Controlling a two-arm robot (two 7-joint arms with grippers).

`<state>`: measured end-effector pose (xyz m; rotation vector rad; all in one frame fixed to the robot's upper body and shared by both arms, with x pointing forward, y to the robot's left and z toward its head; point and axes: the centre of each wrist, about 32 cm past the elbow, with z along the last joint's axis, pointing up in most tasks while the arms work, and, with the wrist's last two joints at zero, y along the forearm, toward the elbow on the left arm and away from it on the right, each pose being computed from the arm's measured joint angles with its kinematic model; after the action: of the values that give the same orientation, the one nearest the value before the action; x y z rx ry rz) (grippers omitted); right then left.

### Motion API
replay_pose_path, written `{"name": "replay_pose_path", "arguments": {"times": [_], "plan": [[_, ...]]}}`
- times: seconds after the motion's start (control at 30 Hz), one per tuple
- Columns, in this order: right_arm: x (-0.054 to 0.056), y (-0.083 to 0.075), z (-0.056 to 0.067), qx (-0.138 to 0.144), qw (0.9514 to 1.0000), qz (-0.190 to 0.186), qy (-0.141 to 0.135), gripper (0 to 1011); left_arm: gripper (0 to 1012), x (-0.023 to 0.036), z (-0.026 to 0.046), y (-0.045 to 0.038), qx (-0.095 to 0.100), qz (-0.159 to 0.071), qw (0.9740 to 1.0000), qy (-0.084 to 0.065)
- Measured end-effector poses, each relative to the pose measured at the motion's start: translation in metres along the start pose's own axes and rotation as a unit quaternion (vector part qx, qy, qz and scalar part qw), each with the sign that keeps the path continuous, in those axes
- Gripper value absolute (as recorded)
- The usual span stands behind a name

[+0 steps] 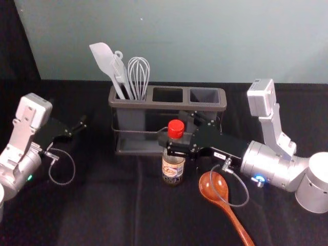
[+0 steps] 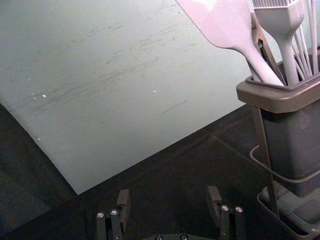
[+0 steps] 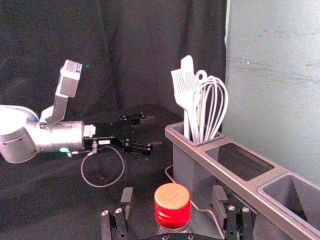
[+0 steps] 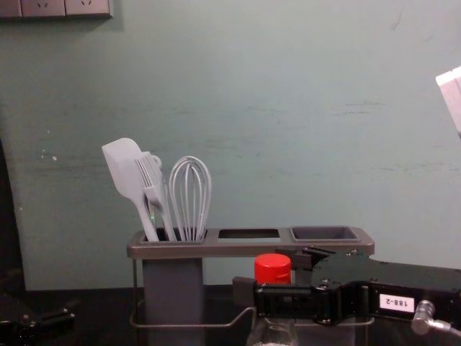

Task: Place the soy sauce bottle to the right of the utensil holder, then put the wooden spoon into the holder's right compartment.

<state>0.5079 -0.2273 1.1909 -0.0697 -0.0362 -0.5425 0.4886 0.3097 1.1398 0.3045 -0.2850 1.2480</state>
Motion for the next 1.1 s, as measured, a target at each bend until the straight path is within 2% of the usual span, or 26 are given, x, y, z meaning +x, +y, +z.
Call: {"name": "replay_pose_path", "arguments": {"times": [0.3, 0.5, 0.57, 0.67, 0.7, 0.77, 0.8, 0.83, 0.93, 0.97, 1.1], "plan": [[-0.0001, -0.0008, 0.0004, 0.000, 1.0000, 0.000, -0.001, 985, 1005, 0.0000, 0.0000, 0.0000, 0.000, 0.000, 1.0000, 0.000], [-0.0001, -0.0011, 0.0006, 0.001, 1.0000, 0.000, -0.001, 847, 1005, 0.0000, 0.0000, 0.0000, 0.000, 0.000, 1.0000, 0.000], [-0.0001, -0.0012, 0.0006, 0.001, 1.0000, 0.000, -0.002, 760, 1005, 0.0000, 0.0000, 0.0000, 0.000, 0.000, 1.0000, 0.000], [0.0000, -0.0013, 0.0007, 0.001, 1.0000, -0.001, -0.002, 706, 1005, 0.0000, 0.0000, 0.0000, 0.000, 0.000, 1.0000, 0.000], [0.0000, -0.0014, 0.0007, 0.001, 1.0000, -0.001, -0.002, 639, 1005, 0.0000, 0.0000, 0.0000, 0.000, 0.000, 1.0000, 0.000], [-0.0001, -0.0014, 0.0007, 0.001, 1.0000, -0.001, -0.002, 599, 1005, 0.0000, 0.0000, 0.0000, 0.000, 0.000, 1.0000, 0.000], [-0.0001, -0.0015, 0.0007, 0.001, 1.0000, -0.001, -0.002, 539, 1005, 0.0000, 0.0000, 0.0000, 0.000, 0.000, 1.0000, 0.000], [-0.0001, -0.0015, 0.0007, 0.001, 1.0000, -0.001, -0.002, 539, 1005, 0.0000, 0.0000, 0.0000, 0.000, 0.000, 1.0000, 0.000], [-0.0001, -0.0015, 0.0007, 0.001, 1.0000, 0.000, -0.002, 453, 1005, 0.0000, 0.0000, 0.0000, 0.000, 0.000, 1.0000, 0.000], [-0.0002, -0.0015, 0.0007, 0.001, 1.0000, 0.000, -0.002, 398, 1005, 0.0000, 0.0000, 0.0000, 0.000, 0.000, 1.0000, 0.000], [-0.0002, -0.0016, 0.0007, 0.001, 1.0000, 0.000, -0.002, 380, 1005, 0.0000, 0.0000, 0.0000, 0.000, 0.000, 1.0000, 0.000]]}}
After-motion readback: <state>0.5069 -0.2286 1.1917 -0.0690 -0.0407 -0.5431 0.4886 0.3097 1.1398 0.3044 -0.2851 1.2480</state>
